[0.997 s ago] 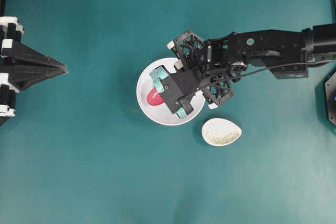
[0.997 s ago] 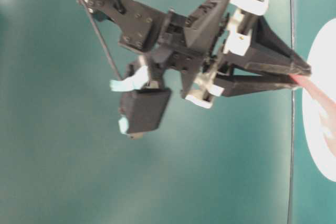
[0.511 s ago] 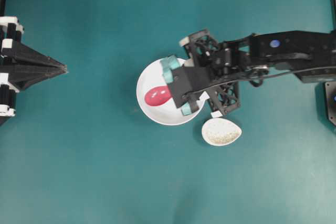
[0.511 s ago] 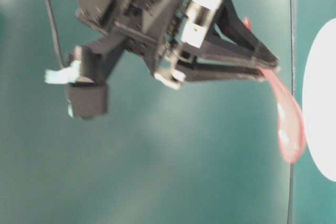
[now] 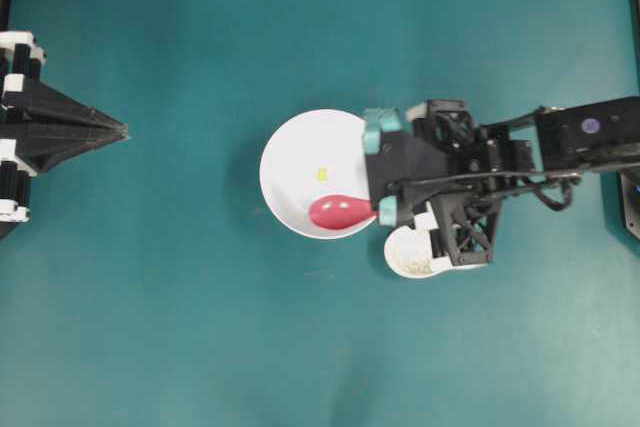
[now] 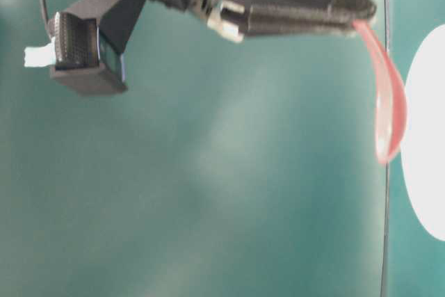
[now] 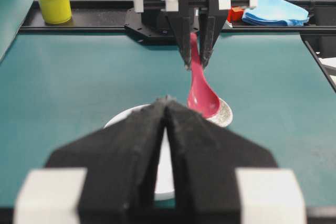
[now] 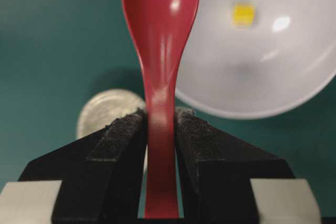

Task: Scoop the yellow hexagonal prism block from the bowl with a spoon using the right arm.
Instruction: 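Lift the red spoon out of the bowl and carry it right over the spoon rest, then lower the red spoon's bowl toward the white spoon rest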

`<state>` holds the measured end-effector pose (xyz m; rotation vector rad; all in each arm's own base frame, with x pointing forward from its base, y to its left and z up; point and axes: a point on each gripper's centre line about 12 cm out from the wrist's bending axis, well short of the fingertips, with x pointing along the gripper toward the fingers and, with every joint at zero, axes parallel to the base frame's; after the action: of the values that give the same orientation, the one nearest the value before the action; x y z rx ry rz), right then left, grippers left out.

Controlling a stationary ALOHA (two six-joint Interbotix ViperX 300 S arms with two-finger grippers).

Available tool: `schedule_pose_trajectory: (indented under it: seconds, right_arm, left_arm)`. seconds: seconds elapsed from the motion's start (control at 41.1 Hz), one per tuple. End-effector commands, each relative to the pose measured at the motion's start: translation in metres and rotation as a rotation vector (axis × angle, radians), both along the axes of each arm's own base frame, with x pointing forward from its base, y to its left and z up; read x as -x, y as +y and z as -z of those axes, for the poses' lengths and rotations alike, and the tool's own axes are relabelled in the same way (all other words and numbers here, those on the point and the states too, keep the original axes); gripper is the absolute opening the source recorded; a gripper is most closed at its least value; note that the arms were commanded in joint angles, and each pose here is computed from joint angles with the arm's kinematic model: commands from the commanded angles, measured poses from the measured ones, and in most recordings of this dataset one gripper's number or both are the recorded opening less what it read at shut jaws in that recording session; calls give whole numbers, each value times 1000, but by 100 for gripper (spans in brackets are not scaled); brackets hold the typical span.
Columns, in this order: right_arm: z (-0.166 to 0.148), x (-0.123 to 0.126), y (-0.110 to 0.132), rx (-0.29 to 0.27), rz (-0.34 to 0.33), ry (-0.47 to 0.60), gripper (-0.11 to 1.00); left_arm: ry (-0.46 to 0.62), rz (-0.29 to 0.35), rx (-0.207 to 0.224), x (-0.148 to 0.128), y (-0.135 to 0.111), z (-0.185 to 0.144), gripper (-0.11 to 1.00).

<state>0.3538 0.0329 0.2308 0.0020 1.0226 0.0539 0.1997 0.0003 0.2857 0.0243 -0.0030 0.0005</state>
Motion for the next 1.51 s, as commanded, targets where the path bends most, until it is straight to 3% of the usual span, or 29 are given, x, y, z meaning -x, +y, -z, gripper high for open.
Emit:
schedule_pose_trajectory:
  seconds: [0.0,0.195,0.486,0.681,0.997,1.483]
  right_arm:
    - [-14,8,6,-43,38,-39,25]
    - [-12,32,15,-99,89,-28,25]
    - [-16,71,36,-137,45,-45,25]
    - [-16,88,36,-160,58,-54,25]
    - [0,101,32,-145,60,-19,24]
    - [3,102,29,-106,48,-23,24]
  left_arm:
    - [-35,0,-2,-2,0,-11,6]
    - [-46,1,-2,-2,0,-13,6]
    - [-52,1,-2,-2,0,-14,6]
    - [-58,1,-2,-2,0,-16,6]
    - [-78,1,-3,-3,0,-21,6]
    - [-86,1,-3,-3,0,-23,6]
